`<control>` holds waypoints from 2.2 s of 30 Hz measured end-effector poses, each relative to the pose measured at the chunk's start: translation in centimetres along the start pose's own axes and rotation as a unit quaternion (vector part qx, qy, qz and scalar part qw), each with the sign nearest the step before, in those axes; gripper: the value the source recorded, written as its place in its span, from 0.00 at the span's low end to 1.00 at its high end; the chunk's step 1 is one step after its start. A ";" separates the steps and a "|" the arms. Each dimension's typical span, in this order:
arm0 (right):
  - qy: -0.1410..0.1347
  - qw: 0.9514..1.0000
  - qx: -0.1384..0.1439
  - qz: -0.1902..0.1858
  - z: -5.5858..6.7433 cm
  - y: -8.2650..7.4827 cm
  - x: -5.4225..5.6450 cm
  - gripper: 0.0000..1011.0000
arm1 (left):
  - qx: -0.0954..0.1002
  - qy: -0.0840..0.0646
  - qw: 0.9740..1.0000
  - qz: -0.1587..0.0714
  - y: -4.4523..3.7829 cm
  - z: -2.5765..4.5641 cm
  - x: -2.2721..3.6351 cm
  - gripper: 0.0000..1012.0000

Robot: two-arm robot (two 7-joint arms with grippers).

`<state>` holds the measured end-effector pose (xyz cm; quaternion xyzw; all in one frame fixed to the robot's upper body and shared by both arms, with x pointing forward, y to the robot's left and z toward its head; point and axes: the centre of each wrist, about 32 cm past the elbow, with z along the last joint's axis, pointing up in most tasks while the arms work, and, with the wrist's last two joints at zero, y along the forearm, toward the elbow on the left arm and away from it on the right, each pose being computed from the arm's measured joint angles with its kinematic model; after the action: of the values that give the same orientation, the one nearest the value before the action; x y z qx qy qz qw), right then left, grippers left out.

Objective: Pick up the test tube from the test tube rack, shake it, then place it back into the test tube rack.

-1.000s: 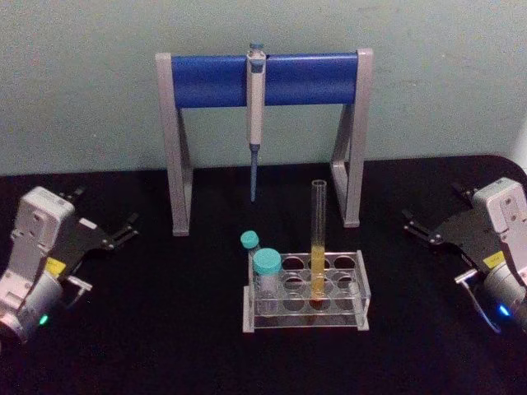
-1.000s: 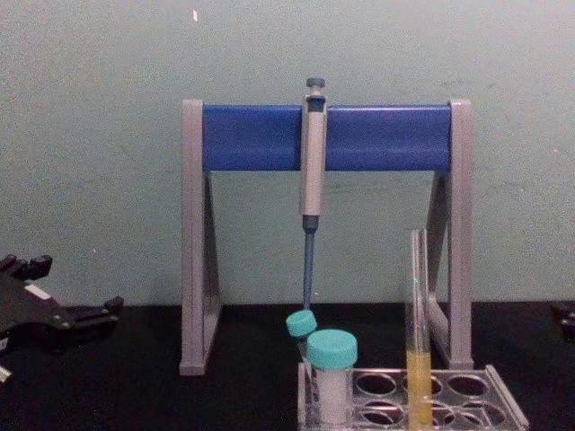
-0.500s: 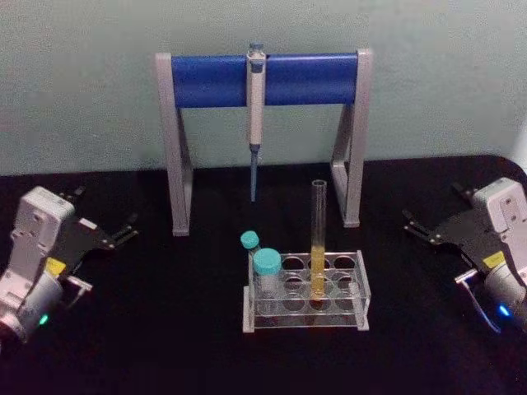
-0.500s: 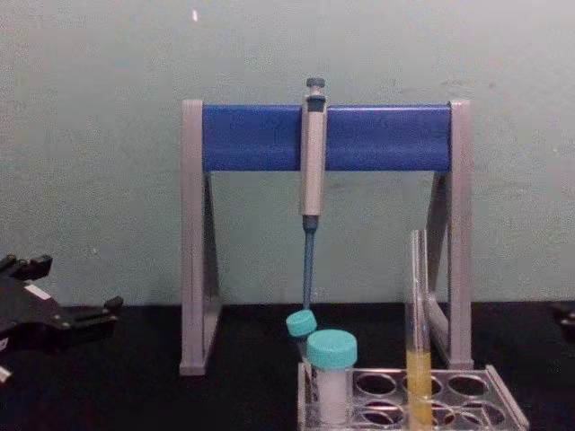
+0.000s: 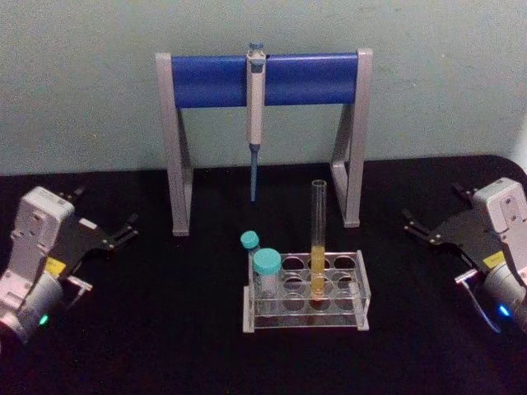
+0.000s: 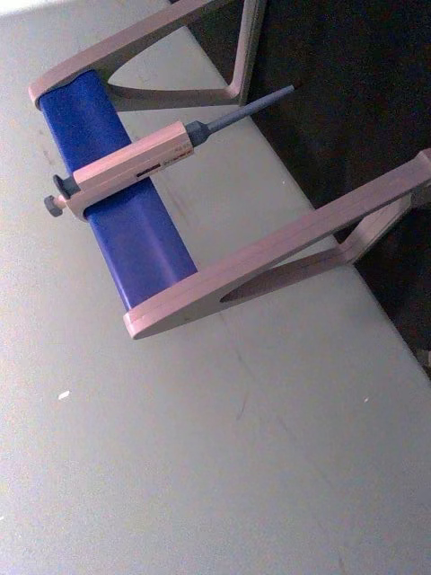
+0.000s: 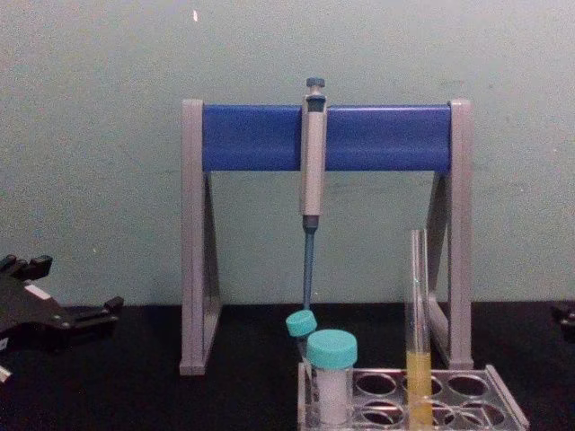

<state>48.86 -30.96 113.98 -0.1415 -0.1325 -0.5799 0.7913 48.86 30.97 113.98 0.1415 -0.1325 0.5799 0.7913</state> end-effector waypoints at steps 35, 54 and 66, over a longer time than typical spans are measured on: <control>0.000 1.000 0.000 0.000 0.0 0.0 0.0 0.99 | 0.000 0.000 1.000 0.000 0.00 0.00 0.00 1.00; 0.000 1.000 0.001 0.002 0.1 -0.1 0.1 0.99 | 0.000 0.000 1.000 0.000 0.00 0.00 0.00 1.00; 0.032 0.999 0.001 0.032 1.0 -1.3 0.1 0.99 | 0.000 0.000 1.000 0.000 0.00 0.00 0.00 1.00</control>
<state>47.56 -31.01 115.06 -0.1258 -0.1032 -0.5586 0.8133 48.86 30.97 113.98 0.1415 -0.1324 0.5799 0.7913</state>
